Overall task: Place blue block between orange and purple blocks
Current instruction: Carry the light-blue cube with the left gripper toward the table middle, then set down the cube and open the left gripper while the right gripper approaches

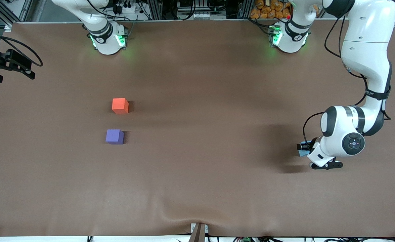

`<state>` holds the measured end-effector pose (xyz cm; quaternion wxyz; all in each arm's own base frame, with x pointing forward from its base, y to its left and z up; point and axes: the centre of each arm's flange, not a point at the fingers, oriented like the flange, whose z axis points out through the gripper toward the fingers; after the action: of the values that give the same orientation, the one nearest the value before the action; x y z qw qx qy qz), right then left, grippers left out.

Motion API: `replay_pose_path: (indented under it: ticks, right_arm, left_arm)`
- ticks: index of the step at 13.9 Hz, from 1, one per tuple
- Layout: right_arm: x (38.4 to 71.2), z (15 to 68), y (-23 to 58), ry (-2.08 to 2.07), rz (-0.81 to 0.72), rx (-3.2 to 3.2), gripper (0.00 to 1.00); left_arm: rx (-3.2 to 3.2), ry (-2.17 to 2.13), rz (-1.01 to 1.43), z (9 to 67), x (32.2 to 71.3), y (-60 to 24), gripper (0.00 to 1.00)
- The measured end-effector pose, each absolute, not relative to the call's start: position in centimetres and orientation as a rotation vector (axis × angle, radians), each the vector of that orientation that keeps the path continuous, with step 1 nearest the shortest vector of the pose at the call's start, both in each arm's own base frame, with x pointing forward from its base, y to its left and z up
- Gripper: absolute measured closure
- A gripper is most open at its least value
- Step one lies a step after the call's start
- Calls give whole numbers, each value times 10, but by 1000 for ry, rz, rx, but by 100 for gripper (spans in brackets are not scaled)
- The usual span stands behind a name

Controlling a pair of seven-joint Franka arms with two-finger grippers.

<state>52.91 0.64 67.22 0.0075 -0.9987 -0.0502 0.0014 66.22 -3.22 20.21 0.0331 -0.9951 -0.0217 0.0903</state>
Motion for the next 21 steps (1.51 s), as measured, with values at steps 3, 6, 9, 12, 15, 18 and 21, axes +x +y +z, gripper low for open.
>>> replay_pose_path:
  ticks: [3, 6, 9, 12, 15, 18, 21]
  right_arm:
    - [529, 672, 7, -158, 5, -3123, 0]
    - [529, 672, 7, -159, 5, -3123, 0]
    - [529, 672, 7, -160, 9, -3122, 0]
    - [529, 672, 8, -160, 11, -3122, 0]
    - [528, 672, 8, -161, 14, -3122, 0]
    - [529, 671, 8, -161, 17, -3122, 0]
    - [530, 670, 8, -163, 22, -3122, 0]
  left_arm:
    - [-3073, 4, 223, 221, 665, -70, 42]
    - [-3079, 64, 207, 257, 645, -175, 45]
    - [-3096, 44, 279, 268, 592, -298, 46]
    - [-3111, 22, 323, 266, 533, -399, 46]
    - [-3079, 71, 367, 238, 474, -477, 46]
    - [-3045, 132, 409, 206, 437, -510, 46]
    - [-3060, 131, 383, 212, 444, -513, 31]
